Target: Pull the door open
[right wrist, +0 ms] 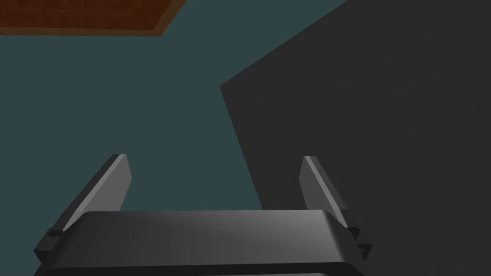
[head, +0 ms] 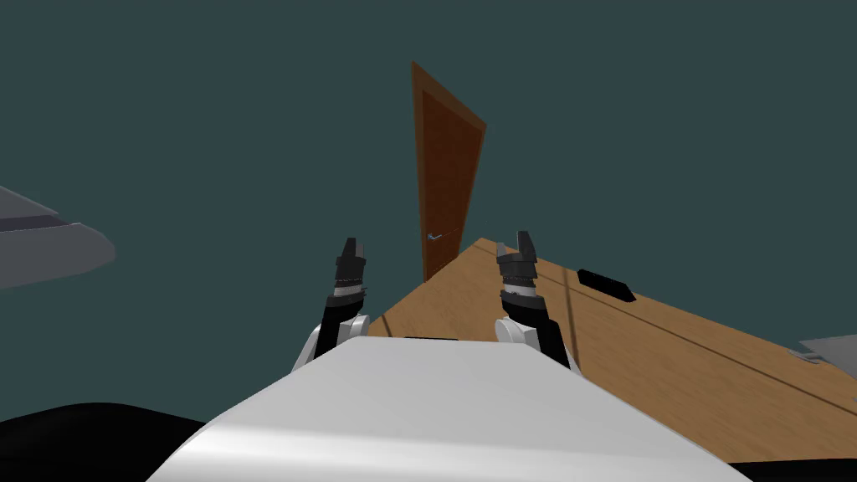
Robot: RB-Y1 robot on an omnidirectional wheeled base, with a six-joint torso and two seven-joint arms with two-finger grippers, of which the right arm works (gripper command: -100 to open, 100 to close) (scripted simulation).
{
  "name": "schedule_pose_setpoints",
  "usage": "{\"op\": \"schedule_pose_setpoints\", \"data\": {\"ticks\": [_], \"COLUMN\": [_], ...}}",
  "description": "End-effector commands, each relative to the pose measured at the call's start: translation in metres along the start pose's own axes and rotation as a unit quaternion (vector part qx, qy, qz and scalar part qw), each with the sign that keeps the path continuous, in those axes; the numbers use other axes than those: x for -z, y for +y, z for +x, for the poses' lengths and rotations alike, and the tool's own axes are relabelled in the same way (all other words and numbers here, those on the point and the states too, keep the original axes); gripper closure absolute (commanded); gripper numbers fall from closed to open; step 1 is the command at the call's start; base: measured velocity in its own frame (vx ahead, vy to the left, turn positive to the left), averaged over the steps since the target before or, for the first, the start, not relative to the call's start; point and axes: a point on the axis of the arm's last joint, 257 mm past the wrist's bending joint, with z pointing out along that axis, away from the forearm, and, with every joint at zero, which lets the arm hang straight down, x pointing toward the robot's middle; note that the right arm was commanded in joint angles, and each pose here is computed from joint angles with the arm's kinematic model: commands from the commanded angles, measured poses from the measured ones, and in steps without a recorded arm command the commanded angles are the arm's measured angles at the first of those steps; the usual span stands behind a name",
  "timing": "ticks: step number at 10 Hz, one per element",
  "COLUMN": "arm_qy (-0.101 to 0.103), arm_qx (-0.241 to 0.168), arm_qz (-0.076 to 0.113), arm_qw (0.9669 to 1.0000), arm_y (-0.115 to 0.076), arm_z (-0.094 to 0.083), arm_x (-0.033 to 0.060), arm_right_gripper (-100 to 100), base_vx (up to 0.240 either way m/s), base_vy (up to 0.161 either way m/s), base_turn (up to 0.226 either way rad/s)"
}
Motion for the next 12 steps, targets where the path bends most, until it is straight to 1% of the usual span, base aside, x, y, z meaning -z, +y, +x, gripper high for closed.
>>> {"op": "schedule_pose_setpoints", "data": {"ticks": [1, 4, 7, 12], "arm_qy": [0.003, 0.007, 0.012, 0.020], "arm_qx": [-0.002, -0.005, -0.009, -0.018], "arm_qz": [0.007, 0.019, 0.035, 0.061], "arm_qw": [1.0000, 0.9998, 0.9993, 0.9978], "arm_y": [-0.012, -0.031, -0.058, -0.105], "arm_z": [0.002, 0.004, 0.008, 0.012], "arm_x": [0.0014, 0.0039, 0.0080, 0.0153], "arm_right_gripper": [-100, -100, -100, -100], "base_vx": [0.000, 0.071, 0.061, 0.075], "base_vy": [0.086, -0.067, -0.059, -0.066], "base_turn": [0.117, 0.132, 0.133, 0.178]}}
